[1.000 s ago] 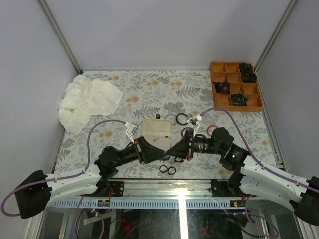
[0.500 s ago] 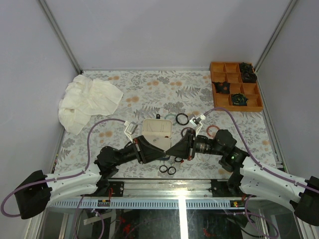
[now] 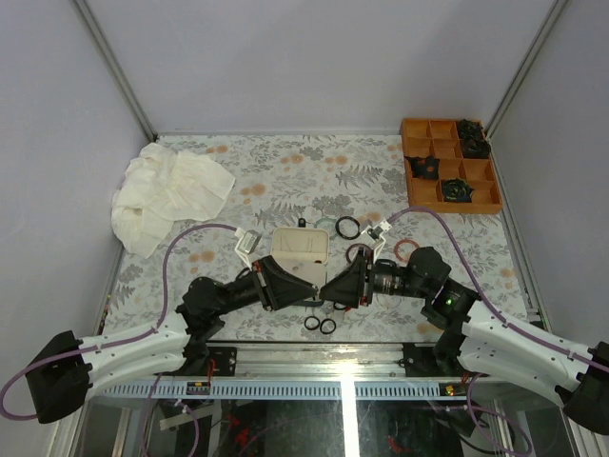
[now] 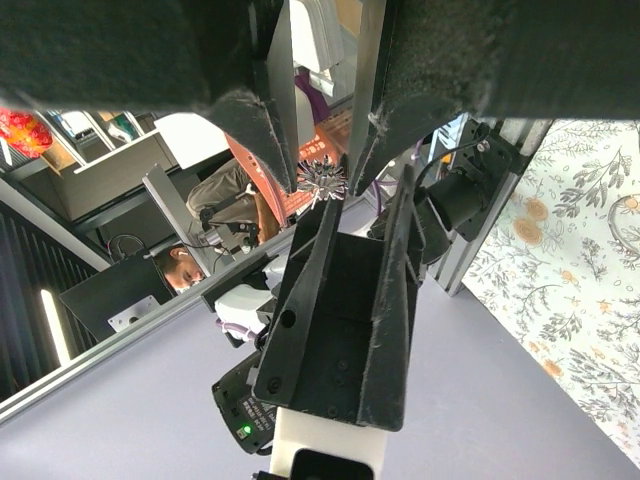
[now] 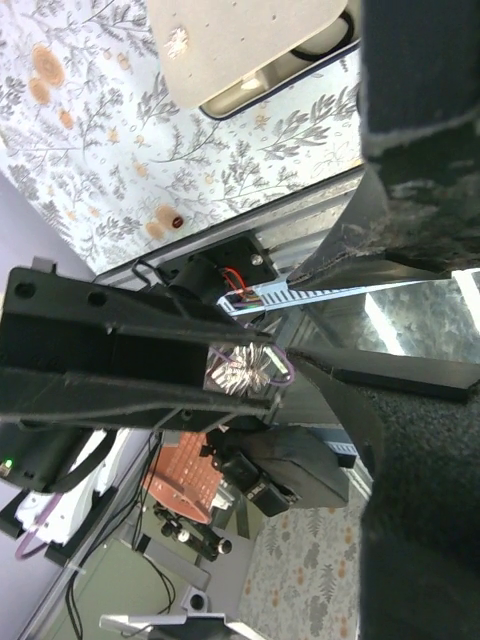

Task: Organize the mixed jewelry
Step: Place the jewelry in the jewelry box.

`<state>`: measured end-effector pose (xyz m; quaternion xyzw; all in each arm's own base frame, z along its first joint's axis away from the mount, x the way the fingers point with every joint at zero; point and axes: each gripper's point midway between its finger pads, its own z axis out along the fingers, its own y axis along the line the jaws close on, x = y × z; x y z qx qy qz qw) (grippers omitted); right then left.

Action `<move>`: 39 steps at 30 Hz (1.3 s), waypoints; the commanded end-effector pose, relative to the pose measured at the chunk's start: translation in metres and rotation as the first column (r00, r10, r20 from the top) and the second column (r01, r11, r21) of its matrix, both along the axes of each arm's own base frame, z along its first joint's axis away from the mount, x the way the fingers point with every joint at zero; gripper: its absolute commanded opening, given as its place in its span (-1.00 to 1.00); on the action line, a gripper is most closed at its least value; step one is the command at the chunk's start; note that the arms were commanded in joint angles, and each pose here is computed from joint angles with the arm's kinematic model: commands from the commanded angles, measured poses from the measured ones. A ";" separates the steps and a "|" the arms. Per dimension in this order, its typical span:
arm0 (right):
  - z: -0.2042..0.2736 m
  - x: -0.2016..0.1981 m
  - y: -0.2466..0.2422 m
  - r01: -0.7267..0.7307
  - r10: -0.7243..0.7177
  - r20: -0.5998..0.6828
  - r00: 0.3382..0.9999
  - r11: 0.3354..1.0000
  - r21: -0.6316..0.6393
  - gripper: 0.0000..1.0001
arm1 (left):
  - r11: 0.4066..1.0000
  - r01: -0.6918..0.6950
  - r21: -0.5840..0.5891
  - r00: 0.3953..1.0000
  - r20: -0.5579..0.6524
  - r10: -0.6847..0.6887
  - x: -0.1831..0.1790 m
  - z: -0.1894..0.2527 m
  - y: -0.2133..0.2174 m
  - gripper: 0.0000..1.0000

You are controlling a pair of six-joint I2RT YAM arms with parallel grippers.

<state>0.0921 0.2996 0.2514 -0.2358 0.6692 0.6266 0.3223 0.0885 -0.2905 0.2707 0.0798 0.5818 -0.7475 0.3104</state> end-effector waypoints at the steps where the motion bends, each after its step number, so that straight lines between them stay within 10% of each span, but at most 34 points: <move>1: 0.016 0.006 -0.002 0.033 -0.034 0.048 0.998 0.999 0.018 -0.24 | 0.999 -0.008 -0.046 0.999 0.048 0.011 0.001 0.021 0.001 -0.94; 24: 0.035 0.019 -0.024 0.167 -0.160 0.111 0.981 0.984 -0.059 -0.13 | 0.987 -0.068 0.148 0.997 0.042 0.062 0.015 -0.002 -0.007 -0.96; 39: -0.035 0.084 -0.068 0.492 -0.439 0.225 0.870 0.729 -0.476 -0.15 | 0.746 -0.299 0.594 0.940 0.048 0.338 0.090 -0.046 0.012 -0.98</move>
